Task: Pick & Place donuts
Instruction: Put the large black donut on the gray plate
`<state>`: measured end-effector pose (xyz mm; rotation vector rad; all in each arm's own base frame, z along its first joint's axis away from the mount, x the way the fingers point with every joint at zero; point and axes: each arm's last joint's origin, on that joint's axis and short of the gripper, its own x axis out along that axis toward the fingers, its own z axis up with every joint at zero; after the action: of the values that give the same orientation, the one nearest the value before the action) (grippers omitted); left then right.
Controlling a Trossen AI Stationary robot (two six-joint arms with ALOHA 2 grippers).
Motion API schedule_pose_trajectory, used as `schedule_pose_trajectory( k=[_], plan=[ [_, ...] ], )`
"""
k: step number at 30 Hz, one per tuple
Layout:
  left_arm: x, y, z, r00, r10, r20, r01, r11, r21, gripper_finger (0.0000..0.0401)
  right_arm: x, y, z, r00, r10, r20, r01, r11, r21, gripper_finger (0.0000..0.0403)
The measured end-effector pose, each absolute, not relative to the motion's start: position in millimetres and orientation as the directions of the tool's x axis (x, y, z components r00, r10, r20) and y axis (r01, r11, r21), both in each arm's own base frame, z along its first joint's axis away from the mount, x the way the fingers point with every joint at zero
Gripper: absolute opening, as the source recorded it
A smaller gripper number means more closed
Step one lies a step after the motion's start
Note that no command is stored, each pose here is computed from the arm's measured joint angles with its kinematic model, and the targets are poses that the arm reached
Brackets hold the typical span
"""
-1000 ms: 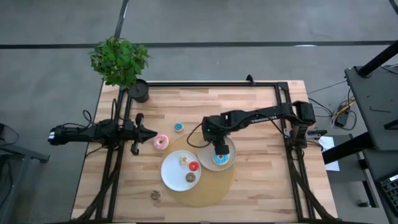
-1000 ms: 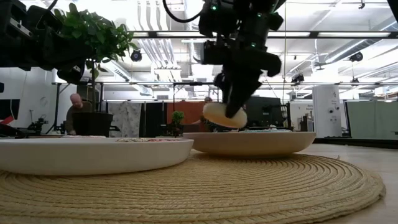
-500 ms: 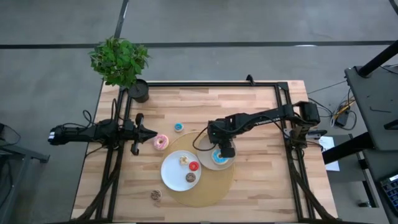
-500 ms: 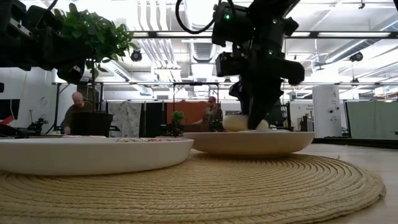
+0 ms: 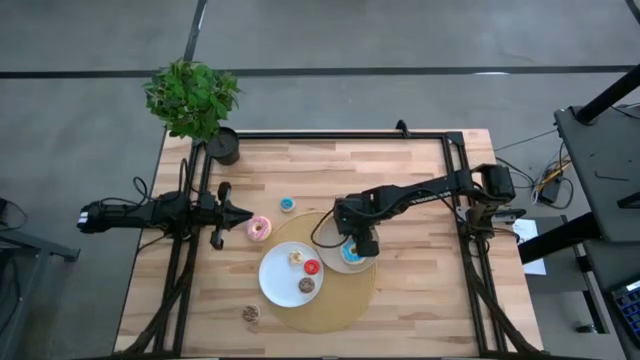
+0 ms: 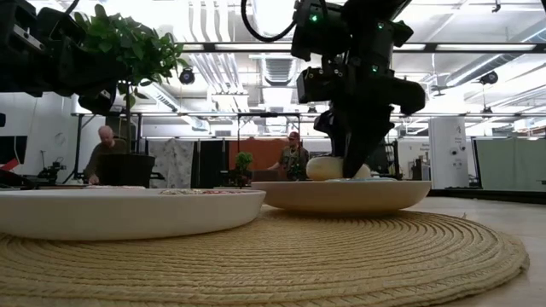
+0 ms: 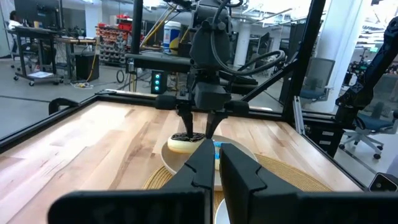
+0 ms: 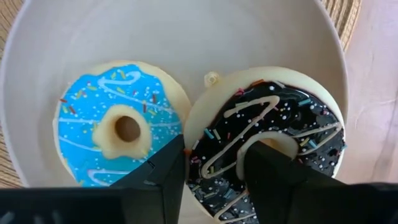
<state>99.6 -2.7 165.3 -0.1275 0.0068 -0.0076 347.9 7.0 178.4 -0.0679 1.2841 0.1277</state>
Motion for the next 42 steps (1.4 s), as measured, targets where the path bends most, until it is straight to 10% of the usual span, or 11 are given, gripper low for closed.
schedule_pose_trajectory(
  k=[42],
  plan=[
    [99.6, -2.6, 165.4, 1.0, -0.007, -0.006, 0.006, 0.992, -0.127, 0.0, 343.7, 7.1, 174.4, 0.246, 0.067, -0.967, -0.108, 0.993, 0.041, 0.0198]
  ],
)
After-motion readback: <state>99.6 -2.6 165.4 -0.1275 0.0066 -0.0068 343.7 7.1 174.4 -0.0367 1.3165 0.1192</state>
